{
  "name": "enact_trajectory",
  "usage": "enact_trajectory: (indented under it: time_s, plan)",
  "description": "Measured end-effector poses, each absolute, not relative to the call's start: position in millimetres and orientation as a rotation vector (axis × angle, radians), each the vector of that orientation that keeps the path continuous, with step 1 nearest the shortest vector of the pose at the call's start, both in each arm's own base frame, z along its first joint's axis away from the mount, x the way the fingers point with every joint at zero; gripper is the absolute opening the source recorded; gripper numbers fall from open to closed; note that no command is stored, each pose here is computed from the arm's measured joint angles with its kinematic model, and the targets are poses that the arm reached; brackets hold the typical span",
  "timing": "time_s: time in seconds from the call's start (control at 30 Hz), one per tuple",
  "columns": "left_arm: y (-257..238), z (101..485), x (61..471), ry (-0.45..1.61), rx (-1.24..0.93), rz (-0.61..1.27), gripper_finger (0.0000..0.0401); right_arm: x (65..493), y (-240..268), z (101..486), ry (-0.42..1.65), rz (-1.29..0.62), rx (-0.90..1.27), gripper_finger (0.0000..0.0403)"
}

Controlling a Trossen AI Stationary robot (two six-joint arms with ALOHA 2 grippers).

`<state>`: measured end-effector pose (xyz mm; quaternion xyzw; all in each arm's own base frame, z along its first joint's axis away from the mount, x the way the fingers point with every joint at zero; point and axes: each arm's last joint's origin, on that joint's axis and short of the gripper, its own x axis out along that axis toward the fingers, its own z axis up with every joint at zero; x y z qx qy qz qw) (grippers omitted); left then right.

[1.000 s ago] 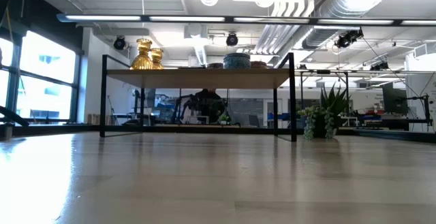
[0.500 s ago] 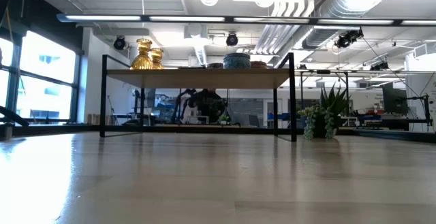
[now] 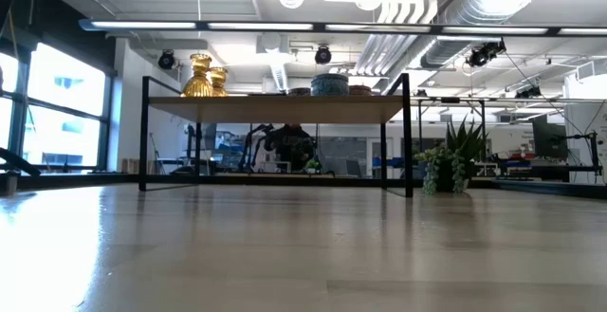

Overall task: Pick & Place candle stick holders
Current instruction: Put the yellow glass candle holder on the shelf

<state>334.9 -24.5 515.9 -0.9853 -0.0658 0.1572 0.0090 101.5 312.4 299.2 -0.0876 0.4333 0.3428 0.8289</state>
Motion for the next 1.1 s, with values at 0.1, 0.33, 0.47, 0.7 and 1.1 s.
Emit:
enact_trajectory:
  time_s: [0.1,0.33,0.47,0.7,1.1]
  plan:
    - [-23,519,326,-0.260,-3.056,0.509,0.0134,102,312,299,0.920,0.727,-0.186,0.0008]
    - [-20,517,314,-0.360,-3.010,0.612,0.0134,102,312,299,0.919,0.728,-0.186,0.0006]
    - [-18,516,313,-0.432,-2.983,0.620,0.0134,102,312,299,0.920,0.727,-0.186,0.0005]
    - [-19,515,313,-0.381,-2.993,0.631,0.0134,102,312,299,0.919,0.728,-0.186,0.0005]
    - [-20,513,312,-0.330,-2.984,0.678,0.0134,102,312,299,0.919,0.727,-0.186,0.0005]
